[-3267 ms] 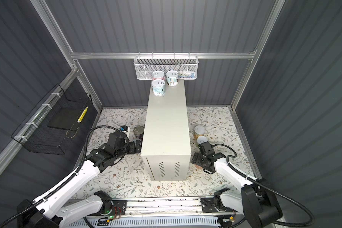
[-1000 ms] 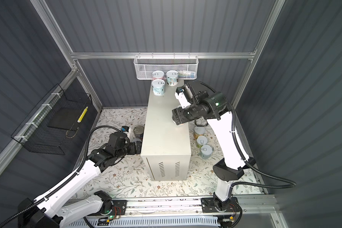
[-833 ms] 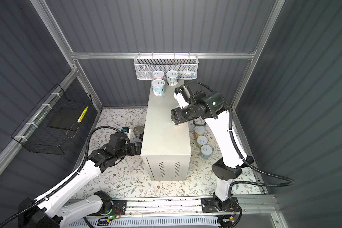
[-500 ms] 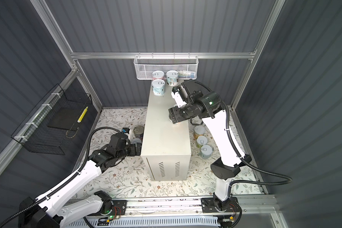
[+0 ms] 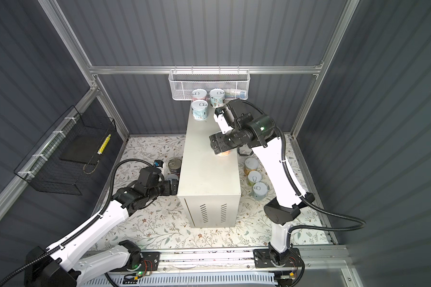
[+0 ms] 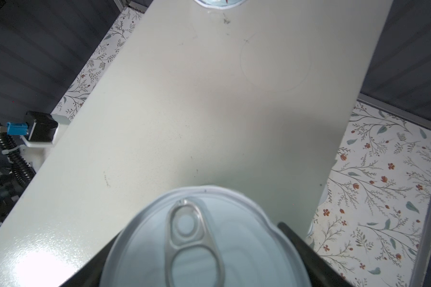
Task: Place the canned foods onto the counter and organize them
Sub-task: 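Lift the orange-labelled can with the right gripper up over the cabinet top, then carry the can to the far end and set it beside the teal cans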
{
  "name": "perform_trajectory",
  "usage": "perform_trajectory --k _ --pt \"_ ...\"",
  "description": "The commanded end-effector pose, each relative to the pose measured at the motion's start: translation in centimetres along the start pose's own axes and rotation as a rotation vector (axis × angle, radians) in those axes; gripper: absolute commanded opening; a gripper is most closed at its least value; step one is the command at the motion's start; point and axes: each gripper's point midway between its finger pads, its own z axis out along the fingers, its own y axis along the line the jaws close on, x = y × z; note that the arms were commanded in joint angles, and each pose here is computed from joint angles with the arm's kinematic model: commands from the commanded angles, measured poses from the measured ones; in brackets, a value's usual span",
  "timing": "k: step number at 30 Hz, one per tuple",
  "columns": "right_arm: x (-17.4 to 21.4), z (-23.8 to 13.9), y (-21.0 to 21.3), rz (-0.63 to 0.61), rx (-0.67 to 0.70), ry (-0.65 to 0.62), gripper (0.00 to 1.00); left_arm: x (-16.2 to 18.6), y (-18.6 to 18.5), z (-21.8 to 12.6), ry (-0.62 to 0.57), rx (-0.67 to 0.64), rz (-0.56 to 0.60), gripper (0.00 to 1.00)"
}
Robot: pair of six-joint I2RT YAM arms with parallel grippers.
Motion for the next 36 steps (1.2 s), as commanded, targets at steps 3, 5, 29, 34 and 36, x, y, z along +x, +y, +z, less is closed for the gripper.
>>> perform_trajectory --k 3,5,29,34,36 --pt "-0.2 -2.3 0.1 -0.001 -0.007 -0.047 0.87 -1.3 0.0 -0.8 -0.025 -0.001 0.015 0.99" --pt "0.4 -2.6 -0.1 0.007 0.005 -0.040 0.89 -1.6 0.0 -0.8 -0.030 -0.002 0.011 0.99" --pt "0.0 -0.2 -0.2 0.063 -0.009 -0.155 0.58 -0.6 0.3 -0.3 -0.009 -0.011 -0.008 0.99" --pt "-1.9 0.3 -1.5 0.086 0.036 -0.208 0.62 -0.6 0.5 -0.2 -0.008 -0.023 0.001 1.00" --pt "-3.0 0.5 -2.0 0.089 0.047 -0.233 0.62 -0.6 0.5 -0.1 -0.004 -0.028 0.005 0.99"
